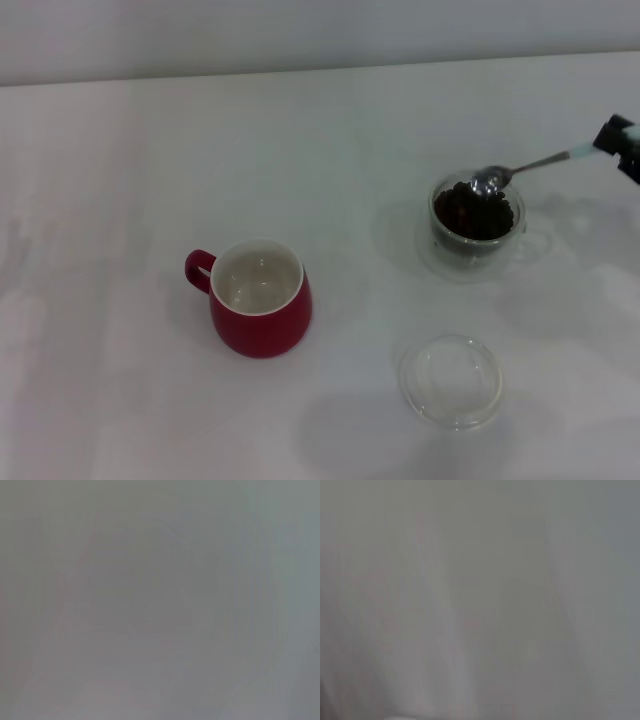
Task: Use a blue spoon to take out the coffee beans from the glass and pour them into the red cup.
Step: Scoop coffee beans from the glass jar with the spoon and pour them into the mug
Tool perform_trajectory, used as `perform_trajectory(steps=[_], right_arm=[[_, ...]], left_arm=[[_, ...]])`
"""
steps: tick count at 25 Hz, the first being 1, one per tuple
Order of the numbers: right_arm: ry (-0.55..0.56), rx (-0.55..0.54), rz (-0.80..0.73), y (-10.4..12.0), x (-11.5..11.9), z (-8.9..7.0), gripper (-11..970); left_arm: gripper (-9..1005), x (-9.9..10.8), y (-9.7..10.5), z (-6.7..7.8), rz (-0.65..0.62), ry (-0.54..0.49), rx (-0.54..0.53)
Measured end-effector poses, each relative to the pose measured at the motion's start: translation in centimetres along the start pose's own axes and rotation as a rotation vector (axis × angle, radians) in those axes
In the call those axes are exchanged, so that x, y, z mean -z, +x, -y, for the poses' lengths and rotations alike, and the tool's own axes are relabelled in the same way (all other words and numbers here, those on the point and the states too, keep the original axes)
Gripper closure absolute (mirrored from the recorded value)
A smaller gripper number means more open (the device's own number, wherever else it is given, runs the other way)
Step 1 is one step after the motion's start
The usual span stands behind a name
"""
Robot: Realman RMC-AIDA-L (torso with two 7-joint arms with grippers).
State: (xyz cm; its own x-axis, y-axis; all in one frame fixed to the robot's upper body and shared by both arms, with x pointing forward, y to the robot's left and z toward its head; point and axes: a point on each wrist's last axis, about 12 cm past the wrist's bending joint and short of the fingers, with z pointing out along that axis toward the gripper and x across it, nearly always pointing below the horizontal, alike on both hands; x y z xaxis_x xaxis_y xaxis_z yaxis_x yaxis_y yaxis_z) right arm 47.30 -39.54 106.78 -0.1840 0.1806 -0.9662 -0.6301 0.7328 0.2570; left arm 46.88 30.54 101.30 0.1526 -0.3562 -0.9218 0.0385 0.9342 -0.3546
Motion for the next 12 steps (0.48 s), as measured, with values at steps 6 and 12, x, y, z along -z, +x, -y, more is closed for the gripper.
perform_trajectory(steps=[6,12], right_arm=[[0.033,0.018,-0.024,0.9,0.4,-0.2,807],[0.034,0.024,-0.051,1.6,0.1,-0.5,807]], left_arm=[[101,-0.3,-0.1,0.1,0.004,0.006,-0.002],[101,-0.3,-0.1,0.0,0.004,0.006,-0.003]])
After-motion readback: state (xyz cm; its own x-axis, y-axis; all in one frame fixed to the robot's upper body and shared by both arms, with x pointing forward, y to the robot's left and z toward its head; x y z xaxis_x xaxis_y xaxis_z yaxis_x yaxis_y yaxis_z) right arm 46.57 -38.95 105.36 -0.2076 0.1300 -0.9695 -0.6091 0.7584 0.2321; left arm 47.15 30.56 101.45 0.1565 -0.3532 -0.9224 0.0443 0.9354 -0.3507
